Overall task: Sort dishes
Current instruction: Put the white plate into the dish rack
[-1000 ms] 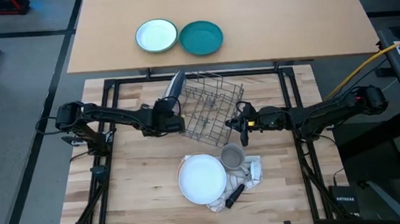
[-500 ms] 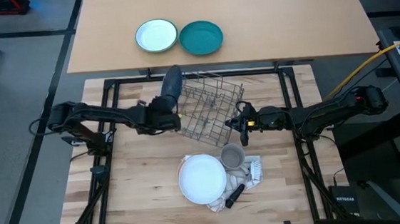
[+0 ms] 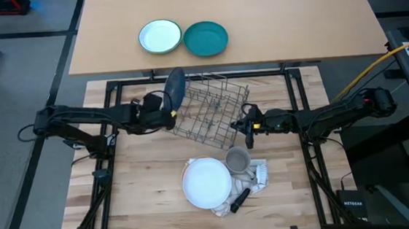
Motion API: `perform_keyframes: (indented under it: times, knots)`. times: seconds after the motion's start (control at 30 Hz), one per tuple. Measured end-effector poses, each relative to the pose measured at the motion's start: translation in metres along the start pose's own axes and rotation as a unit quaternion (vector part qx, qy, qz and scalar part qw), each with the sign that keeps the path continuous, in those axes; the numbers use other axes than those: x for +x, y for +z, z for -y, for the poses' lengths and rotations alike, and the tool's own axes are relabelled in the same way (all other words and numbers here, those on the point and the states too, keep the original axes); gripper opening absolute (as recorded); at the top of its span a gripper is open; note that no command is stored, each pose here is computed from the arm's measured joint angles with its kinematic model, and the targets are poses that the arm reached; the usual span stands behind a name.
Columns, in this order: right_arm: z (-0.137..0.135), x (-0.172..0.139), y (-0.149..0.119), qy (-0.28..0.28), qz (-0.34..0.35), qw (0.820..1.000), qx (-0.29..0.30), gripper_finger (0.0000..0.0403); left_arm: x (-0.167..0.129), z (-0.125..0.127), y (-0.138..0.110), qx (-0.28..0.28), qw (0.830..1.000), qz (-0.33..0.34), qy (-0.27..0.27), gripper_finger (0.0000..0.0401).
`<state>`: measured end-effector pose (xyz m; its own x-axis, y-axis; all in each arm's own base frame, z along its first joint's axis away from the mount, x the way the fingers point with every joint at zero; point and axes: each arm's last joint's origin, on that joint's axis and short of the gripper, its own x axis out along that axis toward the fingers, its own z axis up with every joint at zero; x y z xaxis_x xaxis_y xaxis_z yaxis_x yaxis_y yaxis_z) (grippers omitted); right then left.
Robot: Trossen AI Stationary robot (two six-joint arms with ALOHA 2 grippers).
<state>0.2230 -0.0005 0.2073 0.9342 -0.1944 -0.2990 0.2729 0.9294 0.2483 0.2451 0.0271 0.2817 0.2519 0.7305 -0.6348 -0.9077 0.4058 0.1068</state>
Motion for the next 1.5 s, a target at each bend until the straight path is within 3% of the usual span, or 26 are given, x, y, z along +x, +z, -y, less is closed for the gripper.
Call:
perform_keyframes:
  times: [0.33,0.57,0.87,1.17,1.33,1.5]
  knots:
    - [0.003,0.0,0.0,-0.048,0.013,0.999,-0.001,0.0046,-0.026,-0.017,0.005,-0.023,0.987,-0.082,-0.135,0.0155]
    - [0.004,0.0,0.001,-0.068,0.019,0.998,-0.002,0.0046,-0.044,0.001,-0.013,0.024,0.961,-0.15,-0.23,0.0155]
    - [0.004,0.0,0.001,-0.067,0.019,0.997,-0.013,0.0046,-0.08,0.03,-0.04,0.059,0.931,-0.142,-0.33,0.0155]
    - [0.004,0.0,0.001,-0.066,0.019,0.998,-0.015,0.0046,-0.086,0.063,-0.086,0.075,0.929,-0.192,-0.308,0.0155]
    - [0.004,0.0,0.001,-0.066,0.019,0.998,-0.015,0.0046,-0.074,0.085,-0.111,0.097,0.936,-0.199,-0.274,0.0155]
    - [0.004,0.0,0.001,-0.065,0.019,0.998,-0.015,0.0046,-0.06,0.109,-0.129,0.11,0.935,-0.193,-0.276,0.0155]
